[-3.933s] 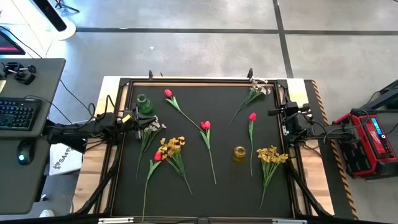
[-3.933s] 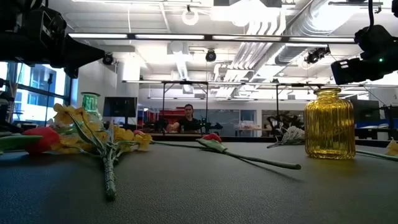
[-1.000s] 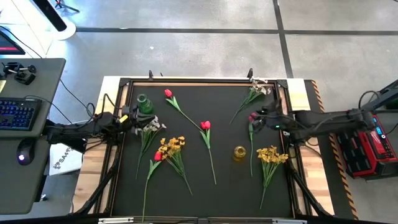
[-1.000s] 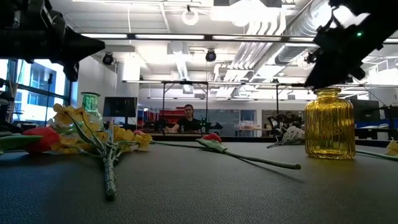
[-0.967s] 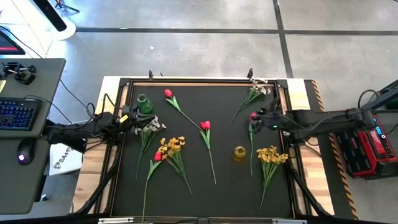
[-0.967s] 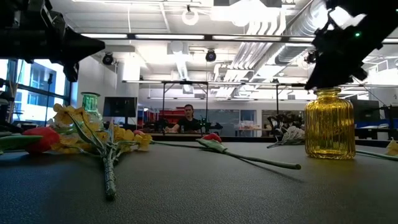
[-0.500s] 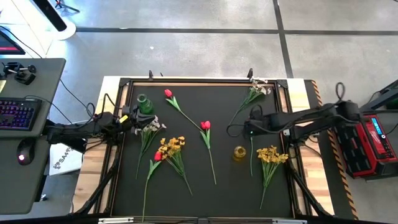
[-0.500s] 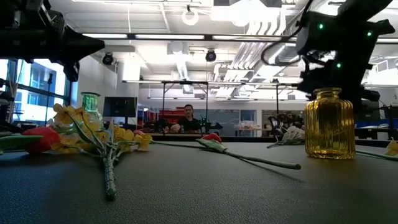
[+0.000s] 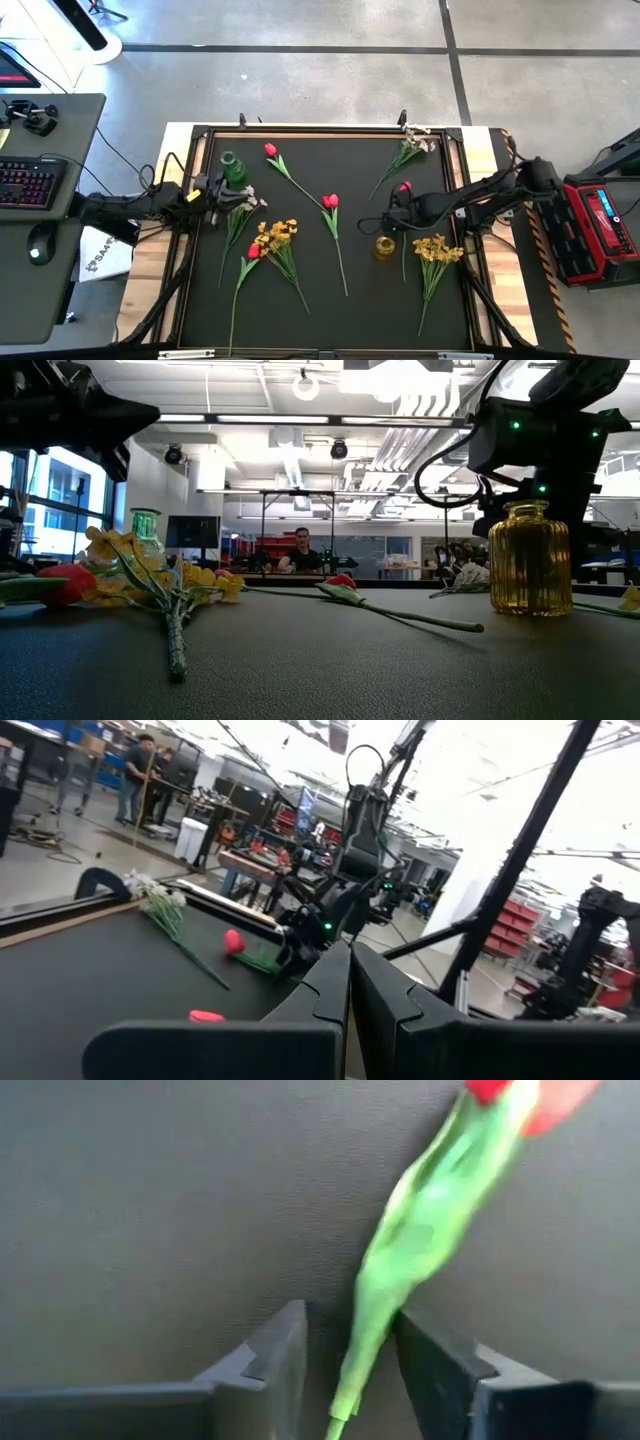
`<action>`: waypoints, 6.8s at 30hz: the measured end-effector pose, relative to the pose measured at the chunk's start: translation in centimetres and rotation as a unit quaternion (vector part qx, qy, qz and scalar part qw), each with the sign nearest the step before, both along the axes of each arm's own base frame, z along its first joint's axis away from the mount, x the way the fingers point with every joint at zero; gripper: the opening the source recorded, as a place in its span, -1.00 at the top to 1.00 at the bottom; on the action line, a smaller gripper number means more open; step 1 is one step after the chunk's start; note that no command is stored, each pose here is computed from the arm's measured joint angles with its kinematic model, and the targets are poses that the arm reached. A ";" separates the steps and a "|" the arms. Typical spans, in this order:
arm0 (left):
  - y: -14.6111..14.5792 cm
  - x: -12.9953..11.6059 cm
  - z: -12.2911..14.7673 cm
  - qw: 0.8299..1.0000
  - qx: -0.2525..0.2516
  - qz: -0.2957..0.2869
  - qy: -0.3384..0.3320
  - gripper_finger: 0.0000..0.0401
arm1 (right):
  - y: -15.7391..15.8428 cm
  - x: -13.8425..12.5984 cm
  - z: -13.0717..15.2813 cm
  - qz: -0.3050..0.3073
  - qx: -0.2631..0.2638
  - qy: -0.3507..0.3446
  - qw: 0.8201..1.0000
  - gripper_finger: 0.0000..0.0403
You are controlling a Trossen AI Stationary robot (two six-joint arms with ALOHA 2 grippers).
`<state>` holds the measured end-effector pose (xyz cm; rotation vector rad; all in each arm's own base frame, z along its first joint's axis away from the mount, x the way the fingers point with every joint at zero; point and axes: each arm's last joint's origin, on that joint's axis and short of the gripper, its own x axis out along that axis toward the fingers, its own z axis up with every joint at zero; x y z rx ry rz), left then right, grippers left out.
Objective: Sort flowers into vase by color
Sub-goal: Put the middle right red flower into the yellow flower vase, then put the left white clustered flowers into the green flower vase
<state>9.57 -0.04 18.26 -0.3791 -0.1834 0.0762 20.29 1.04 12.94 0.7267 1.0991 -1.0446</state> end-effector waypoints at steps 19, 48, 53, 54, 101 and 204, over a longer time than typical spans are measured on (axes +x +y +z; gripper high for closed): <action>-0.3 0.0 -0.1 1.000 0.001 -0.004 0.004 1.00 | 1.7 -2.6 6.8 0.034 -0.225 -0.177 0.958 0.98; -0.2 0.0 -0.1 1.000 -0.004 -0.001 0.003 1.00 | 12.5 -1.4 14.3 0.122 -0.464 -0.358 0.801 1.00; -0.2 0.0 -0.1 1.000 -0.004 -0.001 0.004 1.00 | 13.3 -1.3 16.7 0.148 -0.475 -0.342 0.798 1.00; -0.2 0.0 -0.1 1.000 -0.004 -0.001 0.004 1.00 | 13.3 -1.3 16.8 0.154 -0.479 -0.335 0.797 1.00; -0.2 0.0 -0.3 1.000 -0.003 -0.001 0.014 1.00 | 11.2 0.9 15.2 0.098 -0.494 -0.313 0.805 1.00; -8.8 7.9 14.2 0.961 0.179 0.010 0.208 1.00 | 22.9 1.8 19.7 0.512 -0.355 -0.407 0.668 0.02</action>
